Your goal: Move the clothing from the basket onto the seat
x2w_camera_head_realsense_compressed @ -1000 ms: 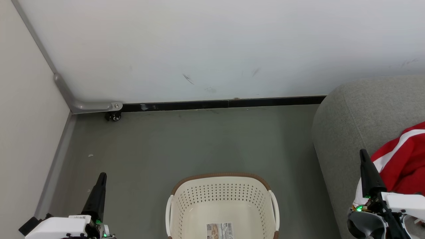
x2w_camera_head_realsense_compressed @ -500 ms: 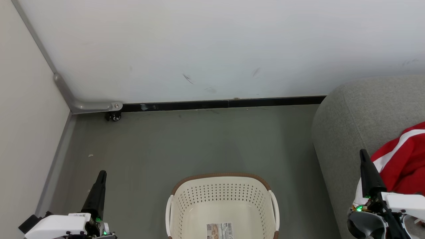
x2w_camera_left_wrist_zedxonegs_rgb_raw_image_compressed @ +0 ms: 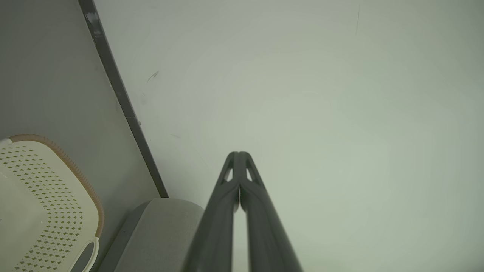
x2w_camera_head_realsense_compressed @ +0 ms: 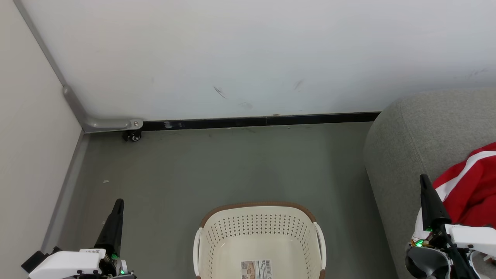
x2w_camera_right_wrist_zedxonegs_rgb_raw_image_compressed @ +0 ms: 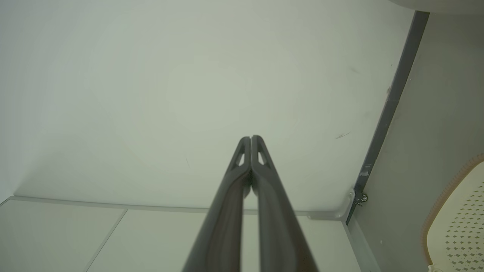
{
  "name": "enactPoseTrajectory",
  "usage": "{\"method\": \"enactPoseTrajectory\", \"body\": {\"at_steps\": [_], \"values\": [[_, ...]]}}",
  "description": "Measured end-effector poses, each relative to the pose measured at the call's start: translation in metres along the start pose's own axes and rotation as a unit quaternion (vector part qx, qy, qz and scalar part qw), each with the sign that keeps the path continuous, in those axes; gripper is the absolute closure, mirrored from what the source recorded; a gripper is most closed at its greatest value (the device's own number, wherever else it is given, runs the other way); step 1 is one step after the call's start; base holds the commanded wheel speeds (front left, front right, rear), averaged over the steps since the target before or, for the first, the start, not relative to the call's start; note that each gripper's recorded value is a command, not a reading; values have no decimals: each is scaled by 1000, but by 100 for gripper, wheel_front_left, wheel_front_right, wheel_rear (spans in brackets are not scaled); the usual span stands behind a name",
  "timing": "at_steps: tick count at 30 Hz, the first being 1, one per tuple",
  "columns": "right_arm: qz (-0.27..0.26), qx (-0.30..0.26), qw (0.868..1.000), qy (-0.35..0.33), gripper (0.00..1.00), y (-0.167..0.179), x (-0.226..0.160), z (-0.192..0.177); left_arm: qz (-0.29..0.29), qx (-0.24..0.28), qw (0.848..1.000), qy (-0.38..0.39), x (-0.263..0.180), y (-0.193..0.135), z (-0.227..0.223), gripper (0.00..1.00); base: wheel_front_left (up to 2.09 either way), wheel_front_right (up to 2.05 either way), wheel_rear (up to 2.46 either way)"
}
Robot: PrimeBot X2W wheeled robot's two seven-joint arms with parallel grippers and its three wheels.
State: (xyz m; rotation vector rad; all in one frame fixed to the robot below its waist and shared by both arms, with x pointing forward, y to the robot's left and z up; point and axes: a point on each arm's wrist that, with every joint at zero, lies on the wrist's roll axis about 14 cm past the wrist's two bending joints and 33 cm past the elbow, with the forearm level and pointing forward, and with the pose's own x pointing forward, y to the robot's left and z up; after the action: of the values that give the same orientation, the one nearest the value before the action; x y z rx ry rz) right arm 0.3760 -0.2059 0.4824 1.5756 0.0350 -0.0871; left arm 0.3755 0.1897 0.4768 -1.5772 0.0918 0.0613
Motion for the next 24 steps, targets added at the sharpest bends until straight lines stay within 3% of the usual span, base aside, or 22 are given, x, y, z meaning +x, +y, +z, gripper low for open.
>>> {"method": "enactPoseTrajectory", "body": {"at_steps": [24], "values": [[0,0,1000,0,100,0,0,0,1,0,1000,-1,0,1,0,100,0,0,0]]}}
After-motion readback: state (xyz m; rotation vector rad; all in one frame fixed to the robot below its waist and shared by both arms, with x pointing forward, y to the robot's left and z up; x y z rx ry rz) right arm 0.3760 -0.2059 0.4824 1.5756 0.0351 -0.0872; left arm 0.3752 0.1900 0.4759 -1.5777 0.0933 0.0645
